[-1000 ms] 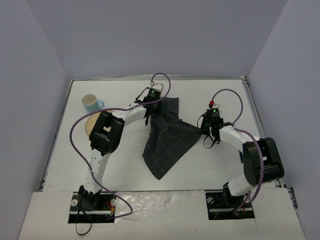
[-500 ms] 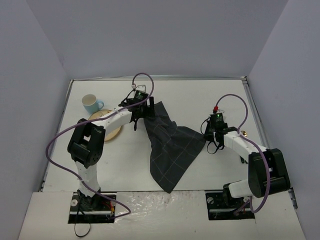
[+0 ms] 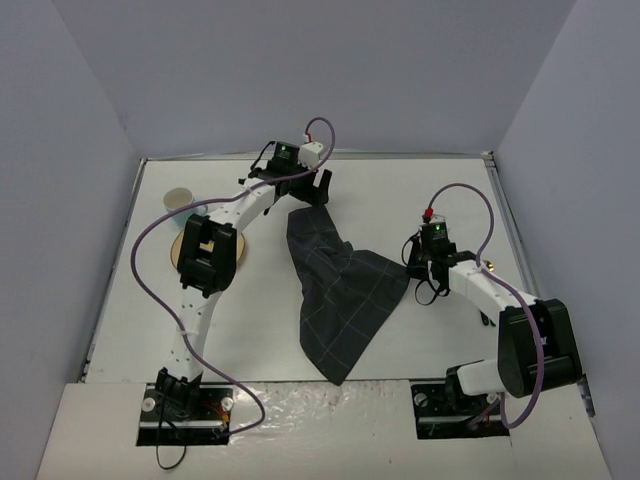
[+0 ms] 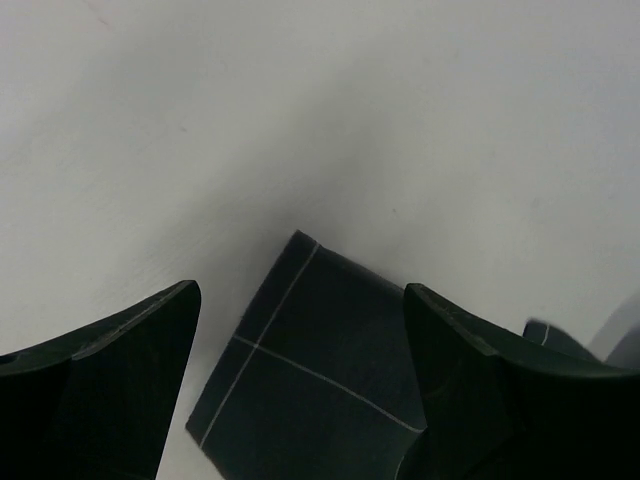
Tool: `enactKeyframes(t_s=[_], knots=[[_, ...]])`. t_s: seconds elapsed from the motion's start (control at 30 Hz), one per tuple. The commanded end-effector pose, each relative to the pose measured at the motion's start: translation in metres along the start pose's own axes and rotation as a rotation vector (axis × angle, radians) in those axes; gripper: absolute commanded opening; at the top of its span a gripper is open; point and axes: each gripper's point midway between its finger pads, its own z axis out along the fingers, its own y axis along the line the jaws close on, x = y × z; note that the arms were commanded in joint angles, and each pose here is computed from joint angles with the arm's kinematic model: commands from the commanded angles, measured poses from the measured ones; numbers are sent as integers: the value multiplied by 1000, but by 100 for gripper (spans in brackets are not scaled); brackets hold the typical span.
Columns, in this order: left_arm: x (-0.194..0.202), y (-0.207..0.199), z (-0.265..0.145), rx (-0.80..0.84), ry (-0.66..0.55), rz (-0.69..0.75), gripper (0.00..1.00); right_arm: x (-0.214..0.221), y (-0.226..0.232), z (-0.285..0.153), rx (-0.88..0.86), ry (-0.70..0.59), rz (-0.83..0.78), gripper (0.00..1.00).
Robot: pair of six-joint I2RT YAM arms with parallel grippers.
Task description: Set the dinner table for one person
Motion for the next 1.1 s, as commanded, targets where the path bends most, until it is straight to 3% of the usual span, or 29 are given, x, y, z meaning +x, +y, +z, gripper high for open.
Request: enactKeyframes(t_s=[0.0,0.37,0.63,0.97,1.07], knots=[[-23,-28,-5,196,-42,181,79,-37,17,-13,-64,-97,-15,0],[4,-10,28,186,4,204,79,-33,20,-11,-82,-83,-22,0],[30,-19,28,266,61,208,74,-31,19,-11,-81,-83,-11,0],[43,-17,39,280,88,165,53,-29,19,-12,-83,-88,2,0],[41,-14,42,265,88,153,34,-31,20,-14,-86,-97,6,0]])
